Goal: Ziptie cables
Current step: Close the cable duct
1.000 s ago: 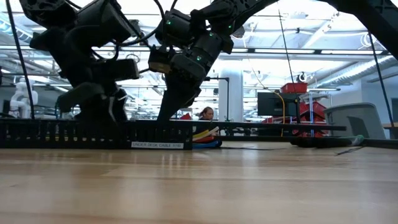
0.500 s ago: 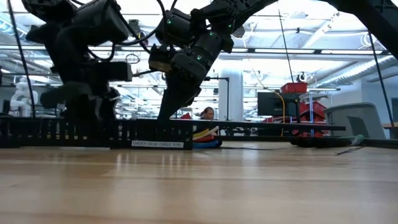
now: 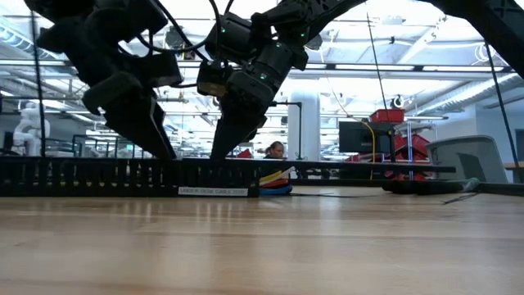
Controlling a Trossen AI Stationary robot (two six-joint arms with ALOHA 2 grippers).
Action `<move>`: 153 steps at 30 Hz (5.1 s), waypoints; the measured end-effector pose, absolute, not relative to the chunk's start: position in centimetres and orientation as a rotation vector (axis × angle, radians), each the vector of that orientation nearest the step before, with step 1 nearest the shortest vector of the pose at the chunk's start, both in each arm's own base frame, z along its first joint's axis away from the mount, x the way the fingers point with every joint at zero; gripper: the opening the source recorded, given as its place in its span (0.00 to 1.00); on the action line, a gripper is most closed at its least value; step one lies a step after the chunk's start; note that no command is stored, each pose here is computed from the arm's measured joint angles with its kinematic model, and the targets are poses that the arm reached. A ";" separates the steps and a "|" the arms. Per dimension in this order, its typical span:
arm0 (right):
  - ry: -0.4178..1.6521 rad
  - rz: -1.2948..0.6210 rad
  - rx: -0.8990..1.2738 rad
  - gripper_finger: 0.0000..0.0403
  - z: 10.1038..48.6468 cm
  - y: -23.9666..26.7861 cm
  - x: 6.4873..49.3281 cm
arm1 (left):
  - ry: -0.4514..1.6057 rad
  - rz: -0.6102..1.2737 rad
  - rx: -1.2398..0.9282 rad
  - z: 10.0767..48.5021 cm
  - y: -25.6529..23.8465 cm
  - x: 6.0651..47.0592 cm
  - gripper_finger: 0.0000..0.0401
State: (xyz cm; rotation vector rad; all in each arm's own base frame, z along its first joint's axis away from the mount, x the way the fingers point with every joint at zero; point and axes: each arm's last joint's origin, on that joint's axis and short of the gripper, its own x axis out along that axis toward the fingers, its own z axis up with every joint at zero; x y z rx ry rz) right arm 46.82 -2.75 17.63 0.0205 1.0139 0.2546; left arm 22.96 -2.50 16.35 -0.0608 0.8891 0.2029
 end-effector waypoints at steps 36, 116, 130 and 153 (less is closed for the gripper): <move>0.975 0.247 0.010 0.61 17.8 -2.8 47.2 | 0.866 0.193 -0.067 14.7 -2.6 23.0 0.53; 0.950 0.240 0.015 0.61 18.0 -2.8 47.4 | 0.859 -0.019 0.060 16.1 1.2 22.6 0.80; 0.951 0.235 0.030 0.61 17.9 -2.8 47.4 | 0.852 -0.033 0.036 15.2 1.1 22.1 0.75; 0.951 0.234 0.030 0.61 17.9 -2.8 47.4 | 0.857 -0.013 0.056 14.7 1.1 21.8 0.74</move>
